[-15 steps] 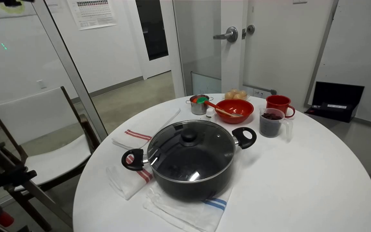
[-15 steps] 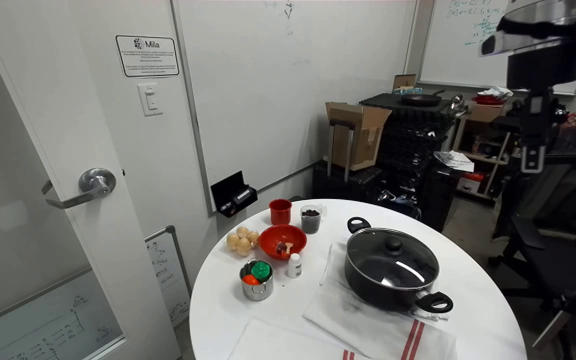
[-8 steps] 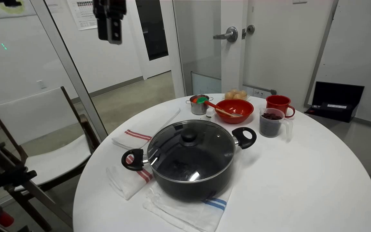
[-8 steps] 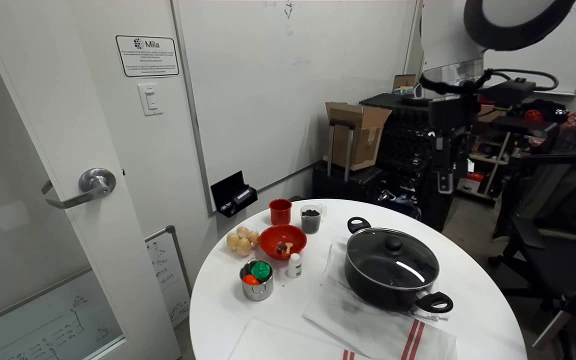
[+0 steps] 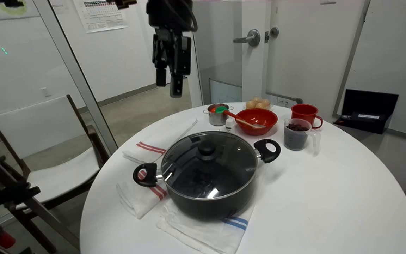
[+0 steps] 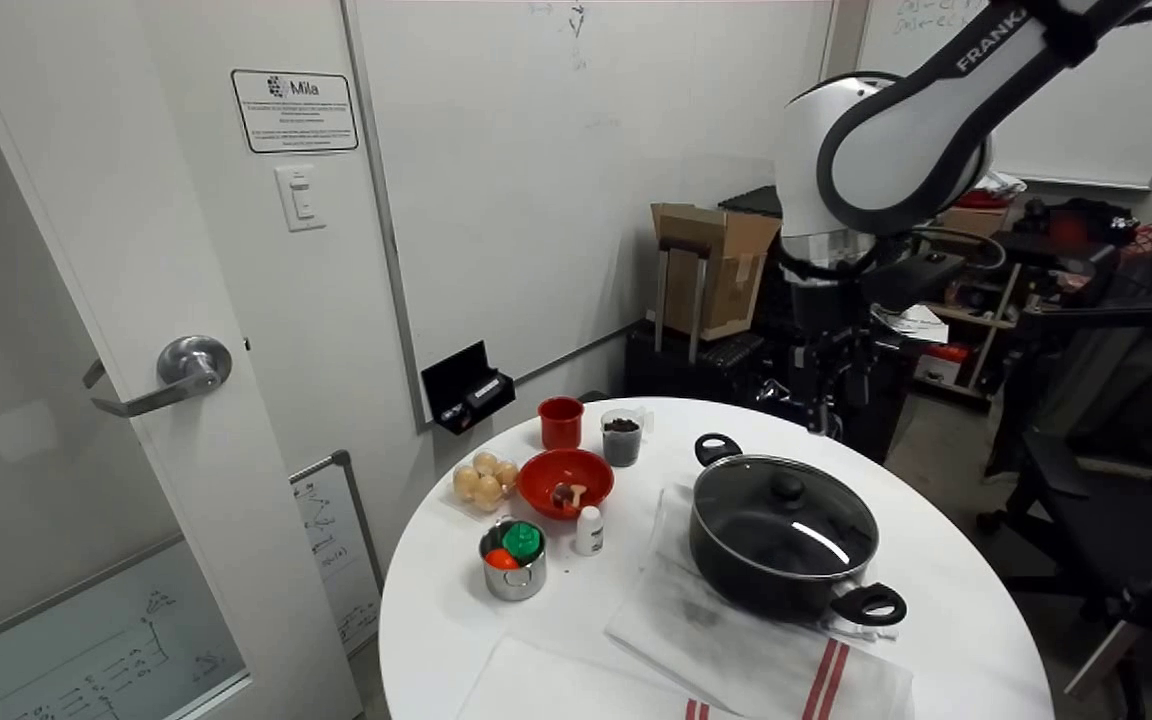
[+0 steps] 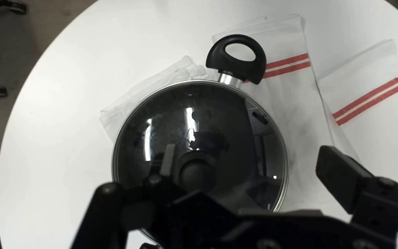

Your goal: Take the lid off of the pot

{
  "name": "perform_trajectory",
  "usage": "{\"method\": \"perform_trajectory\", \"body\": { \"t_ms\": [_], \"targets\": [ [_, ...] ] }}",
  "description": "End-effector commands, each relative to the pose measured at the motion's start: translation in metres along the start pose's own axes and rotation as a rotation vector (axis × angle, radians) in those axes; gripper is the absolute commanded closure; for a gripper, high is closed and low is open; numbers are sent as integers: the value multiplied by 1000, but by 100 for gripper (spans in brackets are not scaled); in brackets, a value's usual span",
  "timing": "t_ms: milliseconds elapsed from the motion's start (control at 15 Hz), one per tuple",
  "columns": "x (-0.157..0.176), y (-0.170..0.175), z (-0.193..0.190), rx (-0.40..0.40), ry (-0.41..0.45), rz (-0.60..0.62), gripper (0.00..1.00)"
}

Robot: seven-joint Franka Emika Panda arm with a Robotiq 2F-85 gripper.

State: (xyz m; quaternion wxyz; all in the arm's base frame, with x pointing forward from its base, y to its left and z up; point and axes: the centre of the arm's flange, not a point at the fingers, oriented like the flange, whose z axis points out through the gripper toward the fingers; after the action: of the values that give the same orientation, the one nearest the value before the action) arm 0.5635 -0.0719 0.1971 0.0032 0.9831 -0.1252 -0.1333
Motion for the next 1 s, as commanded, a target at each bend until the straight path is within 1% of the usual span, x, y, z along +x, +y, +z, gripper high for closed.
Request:
{"method": "perform_trajectory", "body": {
  "t_ms": [0, 200, 467, 933],
  "targets": [
    [40, 4, 27, 12, -19, 42, 0],
    [58, 13, 48, 19, -32, 56, 0],
    [81, 21, 66, 28, -37, 74, 0],
    [110, 23, 100, 38, -58, 65, 0]
  ]
}}
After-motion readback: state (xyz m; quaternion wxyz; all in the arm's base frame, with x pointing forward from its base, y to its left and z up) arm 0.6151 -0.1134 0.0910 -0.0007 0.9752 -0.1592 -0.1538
